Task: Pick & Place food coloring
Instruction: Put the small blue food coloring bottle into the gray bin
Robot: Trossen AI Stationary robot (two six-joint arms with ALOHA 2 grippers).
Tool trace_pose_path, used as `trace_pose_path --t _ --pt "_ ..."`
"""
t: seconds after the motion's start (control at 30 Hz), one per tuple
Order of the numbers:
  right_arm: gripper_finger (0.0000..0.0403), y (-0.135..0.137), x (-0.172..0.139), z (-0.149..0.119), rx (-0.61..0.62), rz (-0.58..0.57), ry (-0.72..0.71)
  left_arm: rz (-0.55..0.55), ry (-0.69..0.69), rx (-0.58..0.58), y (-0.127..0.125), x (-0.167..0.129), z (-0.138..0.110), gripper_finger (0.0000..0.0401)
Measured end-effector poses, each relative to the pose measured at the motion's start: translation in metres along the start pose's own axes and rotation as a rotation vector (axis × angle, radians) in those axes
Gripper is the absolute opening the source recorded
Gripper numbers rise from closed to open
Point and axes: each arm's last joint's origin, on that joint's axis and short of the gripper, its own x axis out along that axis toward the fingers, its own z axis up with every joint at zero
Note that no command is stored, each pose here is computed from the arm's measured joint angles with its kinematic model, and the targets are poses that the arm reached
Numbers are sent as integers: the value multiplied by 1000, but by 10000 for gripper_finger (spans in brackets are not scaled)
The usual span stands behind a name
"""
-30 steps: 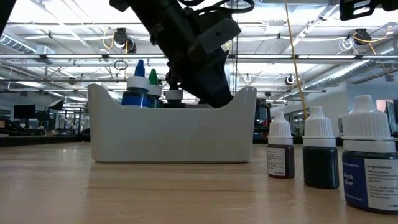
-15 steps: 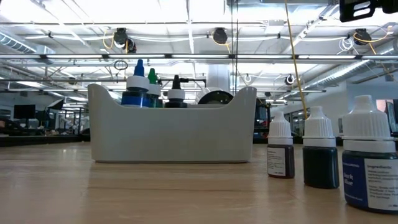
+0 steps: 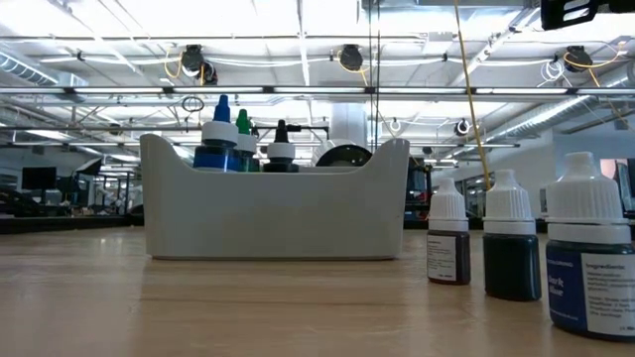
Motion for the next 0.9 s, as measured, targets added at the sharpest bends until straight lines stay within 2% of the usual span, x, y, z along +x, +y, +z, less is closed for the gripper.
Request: trace_pose_path --t 0.1,0.17,0.3,0.4,0.5,0.63,0.7,0.8,0.9 --pt "0 0 0 0 2 -1 -5 -39 -24 96 -14 -12 -5 10" --pt "0 0 0 0 4 0 -4 -48 -31 140 -11 -25 -9 5" --pt "0 1 2 0 -7 -1 -4 -67 -75 194 9 -51 -25 6" --pt "0 1 4 1 -19 -4 -27 -129 -186 175 42 -70 -45 4" --pt "0 2 7 2 -39 -9 -55 -177 -353 48 82 -79 -84 5" --pt "0 3 8 3 -90 -13 -67 -185 -577 -266 117 -71 -152 3" --pt "0 3 9 1 -104 -12 -60 -115 -621 -380 125 -66 -180 3" --pt "0 -1 12 1 -91 -44 -60 -16 -619 -451 127 -61 -209 2" --pt "0 -12 17 5 10 -177 -67 64 -585 -504 129 -58 -222 6"
